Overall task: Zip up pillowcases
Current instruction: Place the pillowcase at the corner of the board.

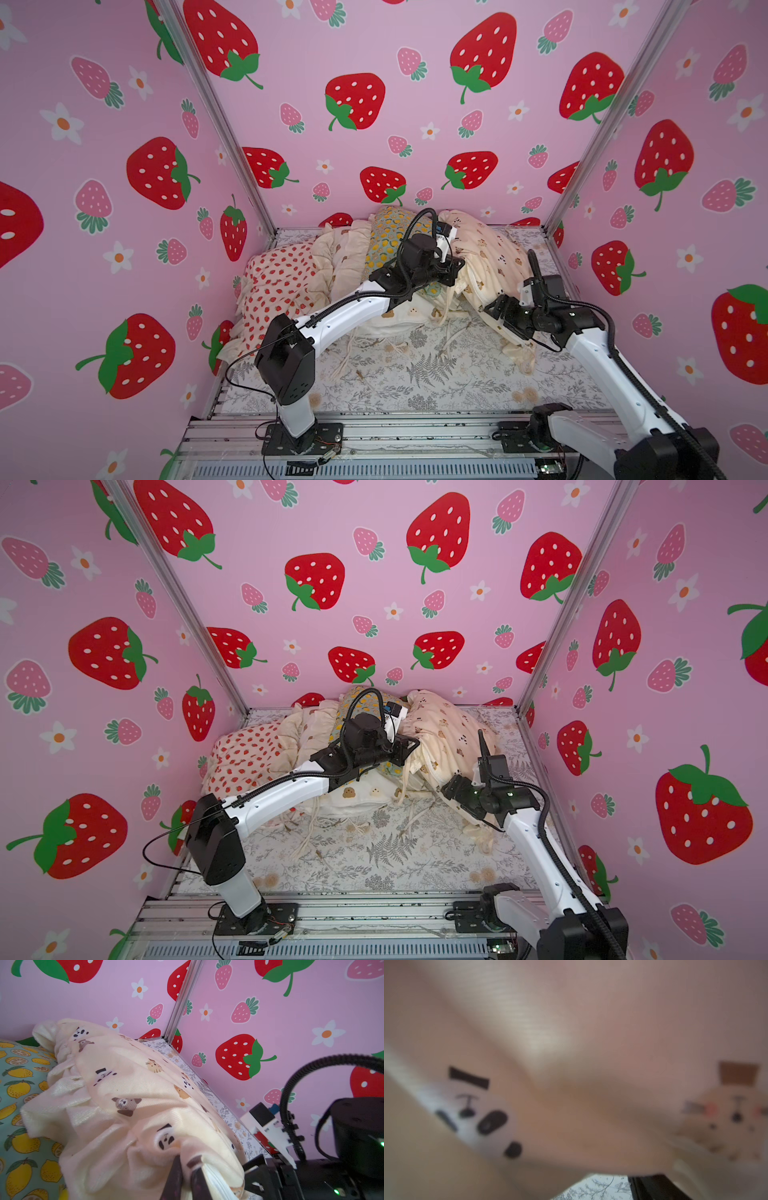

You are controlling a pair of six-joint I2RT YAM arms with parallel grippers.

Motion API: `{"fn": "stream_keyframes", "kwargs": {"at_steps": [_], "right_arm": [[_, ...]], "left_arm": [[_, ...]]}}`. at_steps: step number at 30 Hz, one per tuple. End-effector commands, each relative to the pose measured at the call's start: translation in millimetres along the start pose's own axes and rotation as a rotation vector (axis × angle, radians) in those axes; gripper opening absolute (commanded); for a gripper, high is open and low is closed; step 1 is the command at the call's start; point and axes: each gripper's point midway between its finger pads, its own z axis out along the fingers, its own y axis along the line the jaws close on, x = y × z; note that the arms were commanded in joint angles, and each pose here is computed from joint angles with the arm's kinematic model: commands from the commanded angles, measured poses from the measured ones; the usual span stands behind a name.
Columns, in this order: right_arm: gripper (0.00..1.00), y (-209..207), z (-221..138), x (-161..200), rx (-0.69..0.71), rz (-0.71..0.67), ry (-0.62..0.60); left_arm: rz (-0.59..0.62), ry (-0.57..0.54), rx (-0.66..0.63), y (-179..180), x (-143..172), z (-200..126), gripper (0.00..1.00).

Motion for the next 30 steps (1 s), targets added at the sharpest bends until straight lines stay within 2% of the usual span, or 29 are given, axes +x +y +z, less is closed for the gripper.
{"fn": "stream_keyframes", "kwargs": {"at_steps": [1,6,11,13,14,16,18,20,26,30], "right_arm": [[0.79,-27,8,-40,0.082,0.025,-0.107],[0.78,-79,8,-91,0.173,0.136,-0.213],[0.78,-125,14,-122,0.279,0.194,-0.255],[0.78,-130,20,-124,0.298,0.186,-0.233],[0.78,-130,24,-122,0.291,0.186,-0.219],[0.79,-124,25,-117,0.255,0.180,-0.207],[0.81,-117,18,-109,0.235,0.168,-0.207],[0.84,-111,9,-100,0.233,0.149,-0.207],[0.93,-91,-22,-62,0.229,0.086,-0.176],[0.98,-76,-46,-43,0.217,0.022,-0.188]], "left_arm": [[-0.003,0.044,0.070,-25,18,23,0.00],[0.027,0.105,0.124,-53,52,70,0.00],[0.046,0.144,0.094,-42,75,119,0.00],[0.056,0.168,0.085,-37,81,129,0.04],[0.065,0.190,0.078,-35,87,131,0.12],[0.090,0.203,0.043,-27,90,129,0.21],[0.098,0.205,0.004,-17,90,120,0.36],[0.099,0.208,0.012,-17,87,109,0.44],[0.091,0.184,0.022,-30,65,64,0.62],[0.066,0.150,-0.029,-20,49,24,0.68]]}}
